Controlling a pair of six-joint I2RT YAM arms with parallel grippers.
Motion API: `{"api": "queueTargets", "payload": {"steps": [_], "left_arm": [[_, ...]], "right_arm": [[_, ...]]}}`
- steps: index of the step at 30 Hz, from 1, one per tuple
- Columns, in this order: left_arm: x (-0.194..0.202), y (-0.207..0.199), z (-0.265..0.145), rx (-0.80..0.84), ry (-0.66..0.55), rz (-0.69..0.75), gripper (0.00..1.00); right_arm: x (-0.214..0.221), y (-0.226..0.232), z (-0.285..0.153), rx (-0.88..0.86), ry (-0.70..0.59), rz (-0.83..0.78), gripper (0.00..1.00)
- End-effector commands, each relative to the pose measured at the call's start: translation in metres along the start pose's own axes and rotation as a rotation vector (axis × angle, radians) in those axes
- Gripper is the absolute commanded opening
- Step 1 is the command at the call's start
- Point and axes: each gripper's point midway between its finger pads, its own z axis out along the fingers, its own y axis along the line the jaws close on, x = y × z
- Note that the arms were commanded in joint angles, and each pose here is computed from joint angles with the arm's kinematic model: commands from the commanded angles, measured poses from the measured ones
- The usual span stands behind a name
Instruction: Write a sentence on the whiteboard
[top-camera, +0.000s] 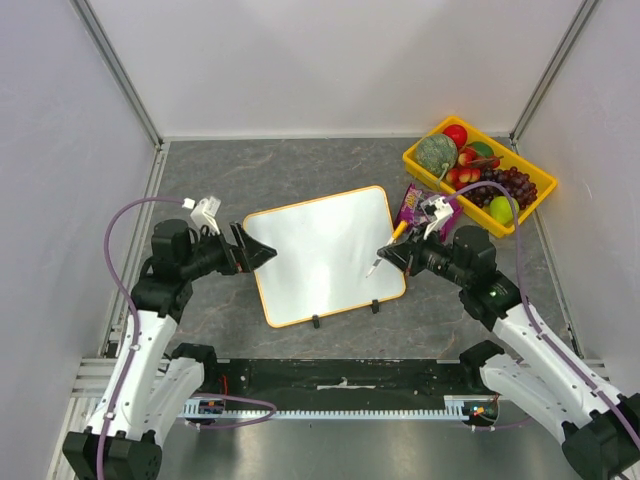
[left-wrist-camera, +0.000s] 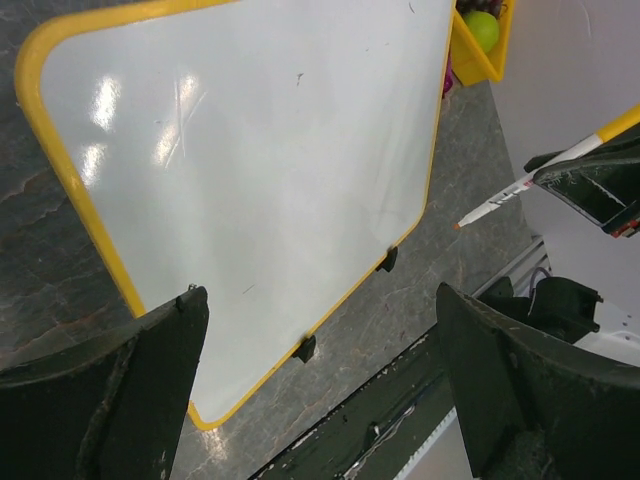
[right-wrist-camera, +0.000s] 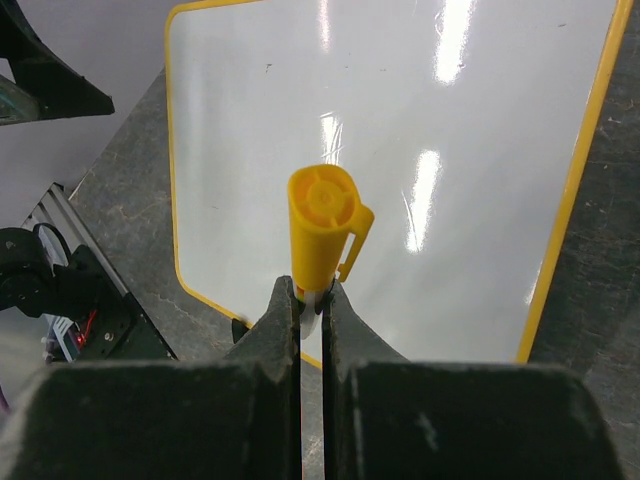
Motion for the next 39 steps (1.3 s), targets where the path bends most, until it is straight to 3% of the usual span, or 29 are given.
{"api": "queueTargets", "payload": {"steps": [1,10,39], "left_arm": [[-0.026,-0.001,-0.012,-0.065,-0.053,0.157,1.00],[-0.020,0.017,-0.007,-0.114,-0.026,0.133,1.00],[-0.016,0.020,-0.007,-0.114,-0.030,0.116,0.99]], "right_arm": [[-0.016,0.004,0.009,-0.016,-0.068,-0.015,0.00],[-0.011,0.014,0.026,-0.054,-0.045,-0.008,0.00],[-0.008,0.021,0.024,-0.061,-0.043,0.001,0.00]]}}
